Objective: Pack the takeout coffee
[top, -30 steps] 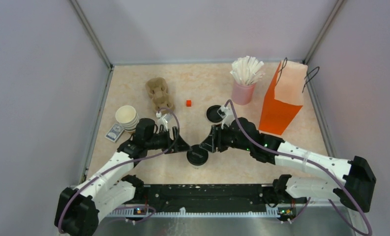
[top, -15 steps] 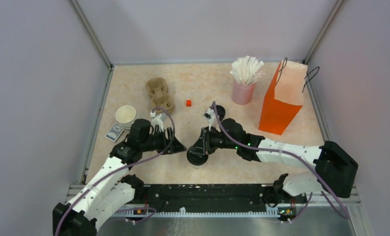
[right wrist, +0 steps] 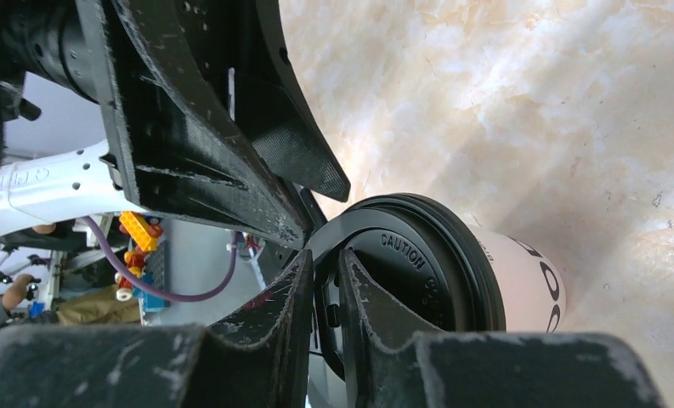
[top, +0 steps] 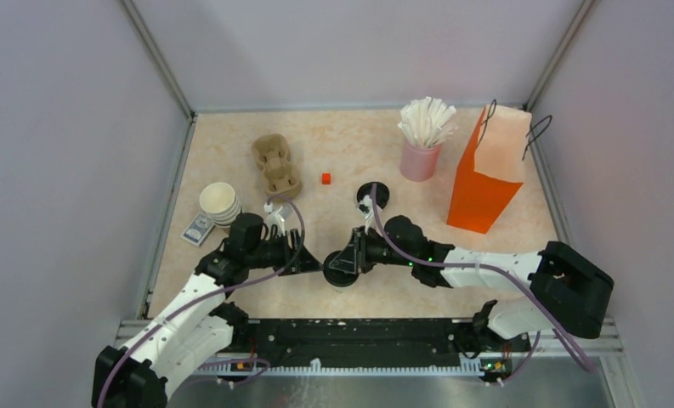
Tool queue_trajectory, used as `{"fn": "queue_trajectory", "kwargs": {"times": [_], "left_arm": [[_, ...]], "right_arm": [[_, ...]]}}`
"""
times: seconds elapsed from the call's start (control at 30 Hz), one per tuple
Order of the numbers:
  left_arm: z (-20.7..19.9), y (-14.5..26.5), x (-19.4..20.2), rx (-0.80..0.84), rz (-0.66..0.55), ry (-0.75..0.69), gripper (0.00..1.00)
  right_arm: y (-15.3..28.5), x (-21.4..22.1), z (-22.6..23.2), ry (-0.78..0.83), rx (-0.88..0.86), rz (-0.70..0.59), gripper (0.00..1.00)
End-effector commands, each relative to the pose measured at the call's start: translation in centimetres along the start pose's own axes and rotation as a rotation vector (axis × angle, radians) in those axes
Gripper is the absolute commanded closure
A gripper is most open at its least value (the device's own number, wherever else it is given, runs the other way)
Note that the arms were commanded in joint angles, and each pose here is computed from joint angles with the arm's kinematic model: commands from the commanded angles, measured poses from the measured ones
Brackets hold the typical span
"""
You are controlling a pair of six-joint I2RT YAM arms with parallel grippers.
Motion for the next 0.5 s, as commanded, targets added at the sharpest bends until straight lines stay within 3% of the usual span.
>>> {"fn": "queue_trajectory", "kwargs": {"times": [0.0, 0.47], "left_arm": [[0.42, -0.31, 0.16, 0.023, 0.008, 0.003, 0.48], [0.96, -0.88, 0.36, 0.054, 0.019, 0.014, 0.48]], "right_arm": [[0.26, 0.56, -0.98, -0.003, 0.032, -0.045, 0.82], [0.77, 1.43, -1.55, -0.018, 0.052, -0.055, 0.83]]}}
Point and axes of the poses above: each gripper's point midway between its finger pads, its own y axis back along the fingers, its own z axis along the line the jaws close on, x = y × z, the point moved 8 cm from there along y, back along the fingers, and after that the axes turned 15 degrees about y, right-handed, at the moved point
